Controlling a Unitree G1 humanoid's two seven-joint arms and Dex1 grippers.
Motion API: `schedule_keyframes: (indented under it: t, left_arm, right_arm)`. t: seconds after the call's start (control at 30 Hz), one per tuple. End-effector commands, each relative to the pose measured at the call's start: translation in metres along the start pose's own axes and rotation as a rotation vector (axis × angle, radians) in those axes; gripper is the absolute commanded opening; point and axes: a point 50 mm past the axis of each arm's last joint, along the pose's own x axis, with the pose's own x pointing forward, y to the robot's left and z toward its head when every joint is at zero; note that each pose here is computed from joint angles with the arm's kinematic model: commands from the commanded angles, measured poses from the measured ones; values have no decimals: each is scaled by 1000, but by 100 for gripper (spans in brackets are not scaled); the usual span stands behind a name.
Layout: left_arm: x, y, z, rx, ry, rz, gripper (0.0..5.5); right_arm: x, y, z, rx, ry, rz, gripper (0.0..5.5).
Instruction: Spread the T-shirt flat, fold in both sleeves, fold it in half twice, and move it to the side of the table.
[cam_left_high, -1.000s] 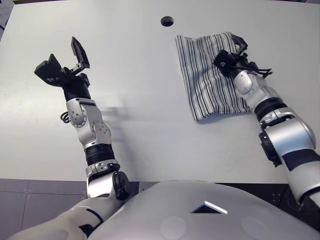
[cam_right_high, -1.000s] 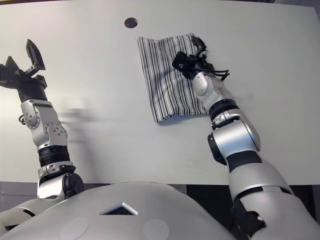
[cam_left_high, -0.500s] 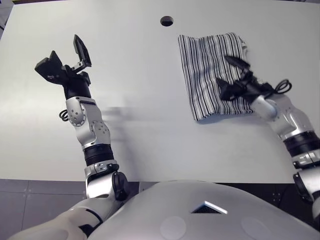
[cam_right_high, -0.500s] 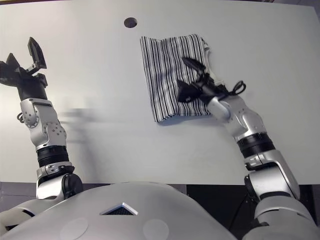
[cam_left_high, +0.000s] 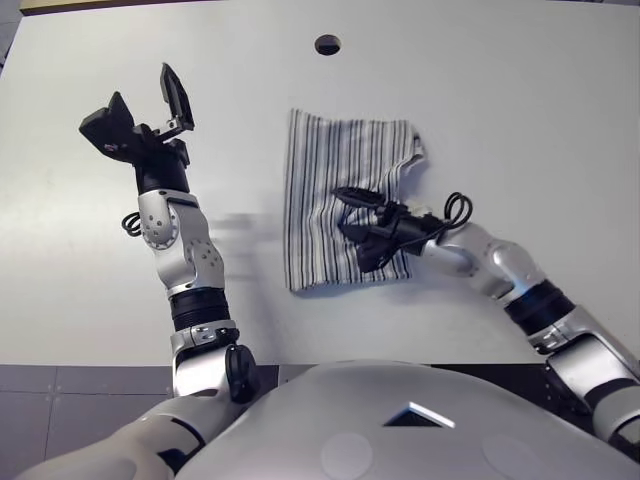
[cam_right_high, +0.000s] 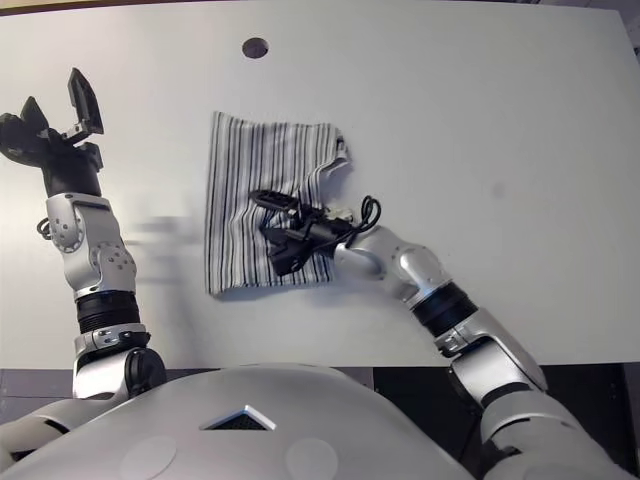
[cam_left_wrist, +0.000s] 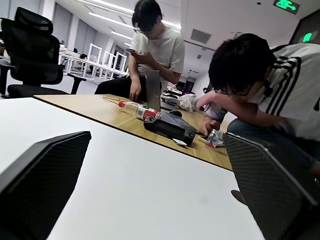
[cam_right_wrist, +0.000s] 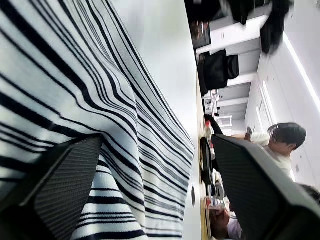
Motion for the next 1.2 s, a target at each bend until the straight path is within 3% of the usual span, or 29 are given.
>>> schedule_keyframes:
  t: [0.03,0.2,0.33,0.43,0.57,0.67,0.77,0.9,1.2]
  left_arm:
    - [-3,4,5,75,8,-53,489]
    - [-18,20,31,225,-61,-115,489]
    - [-31,36,61,657,-127,-237,489]
    - [-39,44,74,903,-131,-355,489]
    - [-44,39,68,1099,-113,-543,489]
    - [-61,30,47,1238,-43,-799,489]
    - [-92,25,25,1345,64,-1079,489]
    - [-129,7,4,1322,158,-1408,489]
    - [-133,-23,-29,1286,137,-1653,489]
  right_arm:
    - [-1,2,-13,-5,100,1,401]
    - [-24,-9,-35,-11,206,-49,401]
    - [-39,-46,-5,9,37,-231,401]
    - [-66,-78,6,1,15,-327,401]
    - [-80,-111,5,-16,23,-425,401]
    - [-92,-118,-23,-91,146,-391,401]
    - [-111,-101,-65,-185,293,-202,401]
    - [-124,-51,-97,-190,293,108,401]
    - [-119,-7,-117,-165,207,425,401]
